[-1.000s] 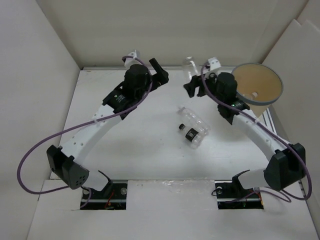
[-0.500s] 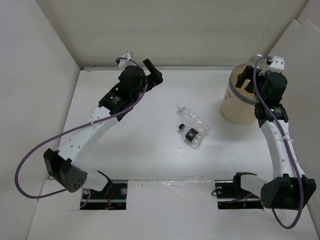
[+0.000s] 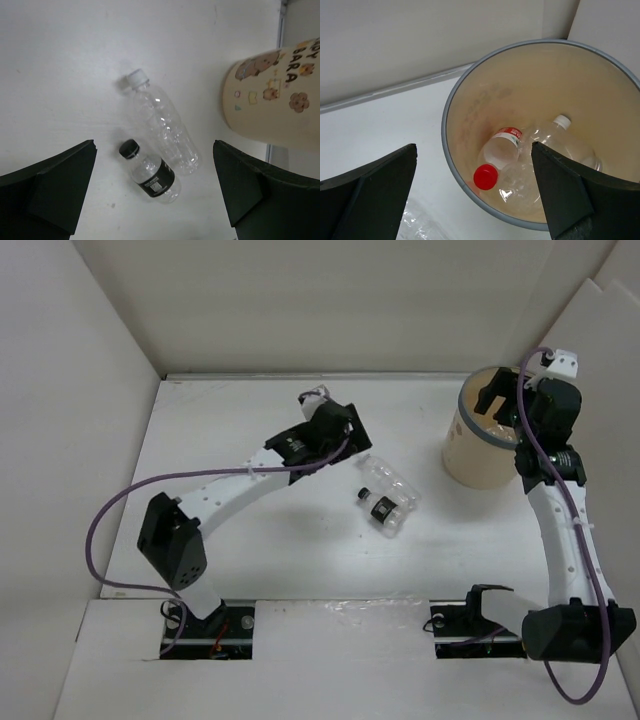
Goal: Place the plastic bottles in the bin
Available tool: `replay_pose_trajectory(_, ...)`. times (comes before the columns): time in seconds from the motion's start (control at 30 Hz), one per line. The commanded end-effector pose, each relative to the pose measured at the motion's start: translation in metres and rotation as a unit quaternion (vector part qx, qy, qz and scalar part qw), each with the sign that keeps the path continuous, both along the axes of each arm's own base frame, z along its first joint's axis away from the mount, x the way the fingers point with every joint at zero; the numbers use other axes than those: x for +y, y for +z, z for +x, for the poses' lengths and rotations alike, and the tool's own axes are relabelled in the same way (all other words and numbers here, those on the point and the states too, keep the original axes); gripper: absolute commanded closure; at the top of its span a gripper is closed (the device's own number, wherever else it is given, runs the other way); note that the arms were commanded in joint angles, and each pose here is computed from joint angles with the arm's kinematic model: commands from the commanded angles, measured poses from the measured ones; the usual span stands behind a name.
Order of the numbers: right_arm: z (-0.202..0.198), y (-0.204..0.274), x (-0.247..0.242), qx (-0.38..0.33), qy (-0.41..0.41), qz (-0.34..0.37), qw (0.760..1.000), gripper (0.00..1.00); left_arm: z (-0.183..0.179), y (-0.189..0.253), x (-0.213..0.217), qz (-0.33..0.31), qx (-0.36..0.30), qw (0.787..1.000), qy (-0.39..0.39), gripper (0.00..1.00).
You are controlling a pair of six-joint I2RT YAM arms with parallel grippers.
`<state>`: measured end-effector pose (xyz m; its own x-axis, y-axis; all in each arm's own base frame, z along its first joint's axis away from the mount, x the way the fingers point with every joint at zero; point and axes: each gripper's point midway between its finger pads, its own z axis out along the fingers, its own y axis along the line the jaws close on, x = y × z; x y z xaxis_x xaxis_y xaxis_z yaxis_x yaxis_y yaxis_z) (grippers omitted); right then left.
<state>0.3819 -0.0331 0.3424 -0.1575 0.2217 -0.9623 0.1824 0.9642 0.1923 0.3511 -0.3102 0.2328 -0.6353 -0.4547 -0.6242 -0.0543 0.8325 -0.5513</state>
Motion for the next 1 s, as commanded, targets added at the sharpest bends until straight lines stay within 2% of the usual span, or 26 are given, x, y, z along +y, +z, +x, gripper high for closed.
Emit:
replay_pose_trajectory(0.0, -0.012, 0.038, 0.013, -0.039, 0.016, 0.004, 0.999, 0.00, -0.018, -0.015, -0.026, -0.044, 0.064, 0.997, 0.013, 0.00)
replay_pose_trajectory(0.17, -0.018, 0.035, 0.040, -0.033, 0.055, 0.007, 0.998, 0.00, -0.027, -0.063, -0.055, -0.064, 0.136, 0.989, 0.009, 0.00)
replay_pose_trajectory(0.37, -0.020, 0.028, 0.051, -0.027, 0.070, 0.003, 0.997, 0.00, -0.034, -0.095, -0.059, -0.078, 0.201, 0.974, 0.063, 0.00)
replay_pose_trajectory(0.6, -0.027, 0.030, 0.069, -0.039, 0.097, 0.014, 0.994, 0.00, -0.057, -0.124, -0.086, -0.076, 0.245, 0.964, 0.064, 0.00)
replay_pose_trajectory(0.8, -0.039, 0.040, 0.071, -0.055, 0.106, 0.015, 0.993, 0.00, -0.073, -0.158, -0.087, -0.058, 0.295, 0.951, 0.072, 0.01)
replay_pose_trajectory(0.97, -0.047, 0.044, 0.072, -0.065, 0.112, 0.012, 0.992, 0.00, -0.079, -0.180, -0.080, -0.040, 0.303, 0.948, 0.089, 0.09)
